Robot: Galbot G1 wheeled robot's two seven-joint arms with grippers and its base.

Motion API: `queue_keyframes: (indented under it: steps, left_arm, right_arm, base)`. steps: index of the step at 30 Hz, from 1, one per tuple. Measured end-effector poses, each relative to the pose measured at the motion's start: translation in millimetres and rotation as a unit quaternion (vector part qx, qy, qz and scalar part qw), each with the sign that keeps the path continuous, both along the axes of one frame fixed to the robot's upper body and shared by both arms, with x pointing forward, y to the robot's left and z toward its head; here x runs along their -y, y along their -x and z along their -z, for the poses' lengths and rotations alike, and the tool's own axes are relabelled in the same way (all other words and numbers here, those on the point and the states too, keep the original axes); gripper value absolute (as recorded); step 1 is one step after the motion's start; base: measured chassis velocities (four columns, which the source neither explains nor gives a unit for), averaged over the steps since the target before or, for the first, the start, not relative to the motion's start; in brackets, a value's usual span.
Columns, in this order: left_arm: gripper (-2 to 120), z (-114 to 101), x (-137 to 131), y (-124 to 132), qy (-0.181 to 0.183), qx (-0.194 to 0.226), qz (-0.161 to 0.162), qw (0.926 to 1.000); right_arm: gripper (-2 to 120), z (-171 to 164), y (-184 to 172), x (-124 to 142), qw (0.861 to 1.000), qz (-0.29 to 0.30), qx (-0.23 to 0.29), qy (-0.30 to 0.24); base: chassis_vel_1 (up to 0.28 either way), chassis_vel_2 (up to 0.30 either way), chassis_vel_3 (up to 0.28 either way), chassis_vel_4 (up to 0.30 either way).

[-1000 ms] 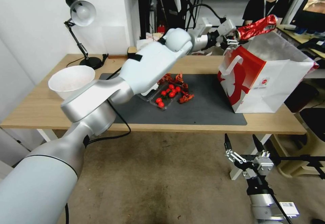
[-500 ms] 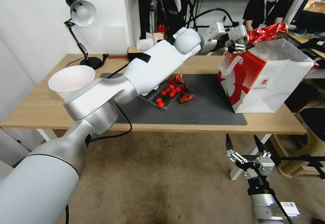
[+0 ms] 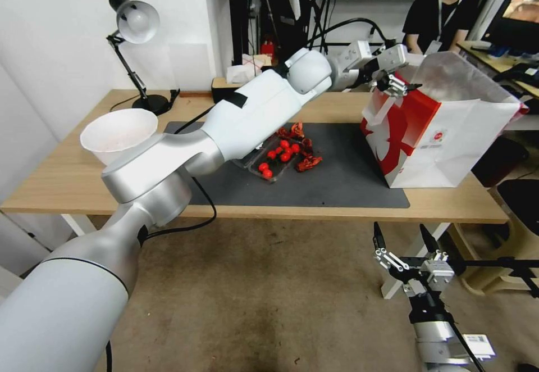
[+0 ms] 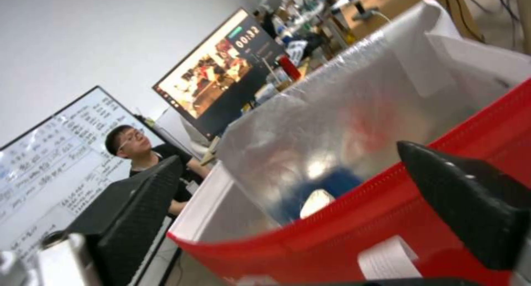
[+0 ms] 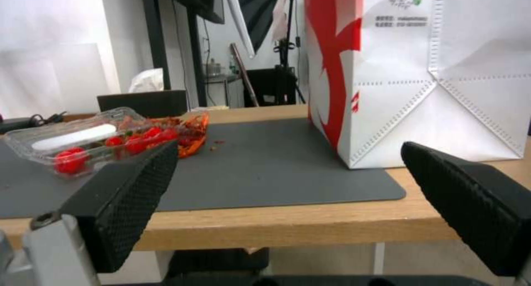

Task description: Pick up the trash from the table and place it into the takeout bag.

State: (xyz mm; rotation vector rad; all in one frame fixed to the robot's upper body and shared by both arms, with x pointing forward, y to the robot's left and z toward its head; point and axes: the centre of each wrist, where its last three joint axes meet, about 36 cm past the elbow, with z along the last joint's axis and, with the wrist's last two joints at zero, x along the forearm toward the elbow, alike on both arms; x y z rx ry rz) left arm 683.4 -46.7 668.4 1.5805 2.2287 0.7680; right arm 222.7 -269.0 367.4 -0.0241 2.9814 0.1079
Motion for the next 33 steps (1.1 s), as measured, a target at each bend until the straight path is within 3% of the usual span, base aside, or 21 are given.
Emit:
queue_keyframes:
  steps: [7,10,11,13,14,15,16,18,19,22,24,26,27,28,31,33]
  left_arm:
    - [100,2,-23,8,0.036,-0.051,-0.018,0.9979]
    - [100,11,-41,11,0.066,-0.080,-0.071,0.9921]
    - [100,11,-41,11,0.066,-0.080,-0.071,0.9921]
    - [100,18,-48,20,0.087,-0.099,-0.137,0.9817]
    - [100,23,-51,26,0.103,-0.107,-0.185,0.9714]
    - [100,23,-51,26,0.103,-0.107,-0.185,0.9714]
    - [100,28,-52,32,0.117,-0.110,-0.238,0.9580]
    - [100,39,-58,37,0.127,-0.109,-0.305,0.9374]
    - [100,39,-58,37,0.127,-0.109,-0.305,0.9374]
    - [100,51,-65,44,0.141,-0.101,-0.369,0.9131]
    - [100,52,-65,45,0.144,-0.101,-0.377,0.9094]
    - [100,54,-66,52,0.156,-0.104,-0.407,0.8939]
    - [100,55,-67,54,0.160,-0.105,-0.417,0.8887]
    - [100,55,-67,54,0.160,-0.105,-0.417,0.8887]
    - [100,59,-72,62,0.176,-0.106,-0.448,0.8703]
    - [100,59,-73,63,0.177,-0.106,-0.450,0.8688]
  right_arm:
    - [100,1,-1,0,1.000,0.000,-0.002,0.001]
    - [100,3,0,0,1.000,0.002,-0.004,-0.001]
    - [100,3,0,0,1.000,0.002,-0.004,-0.001]
    - [100,3,0,-1,1.000,0.002,-0.005,-0.002]
    - [100,4,0,-1,1.000,0.002,-0.005,-0.002]
    - [100,4,0,-1,1.000,0.002,-0.005,-0.002]
    - [100,4,0,-1,1.000,0.002,-0.006,-0.001]
    - [100,5,0,-1,1.000,0.001,-0.007,-0.001]
    - [100,5,0,-1,1.000,0.001,-0.007,-0.001]
    - [100,8,0,-2,1.000,0.000,-0.010,-0.001]
    - [100,8,0,-2,1.000,0.000,-0.011,-0.001]
    - [100,9,0,-2,1.000,0.000,-0.012,-0.002]
    - [100,9,0,-2,1.000,0.000,-0.012,-0.001]
    - [100,9,0,-2,1.000,0.000,-0.012,-0.001]
    - [100,9,0,-2,1.000,0.000,-0.013,-0.001]
    - [100,9,0,-2,1.000,0.000,-0.013,-0.001]
  base:
    - [0.000,0.000,0.000,0.000]
    - [0.000,0.000,0.000,0.000]
    - [0.000,0.000,0.000,0.000]
    - [0.000,0.000,0.000,0.000]
    - [0.000,0.000,0.000,0.000]
    - [0.000,0.000,0.000,0.000]
    - [0.000,0.000,0.000,0.000]
    - [0.000,0.000,0.000,0.000]
    - [0.000,0.000,0.000,0.000]
    - [0.000,0.000,0.000,0.000]
    - [0.000,0.000,0.000,0.000]
    - [0.000,0.000,0.000,0.000]
    - [0.000,0.000,0.000,0.000]
    - [0.000,0.000,0.000,0.000]
    - [0.000,0.000,0.000,0.000]
    - [0.000,0.000,0.000,0.000]
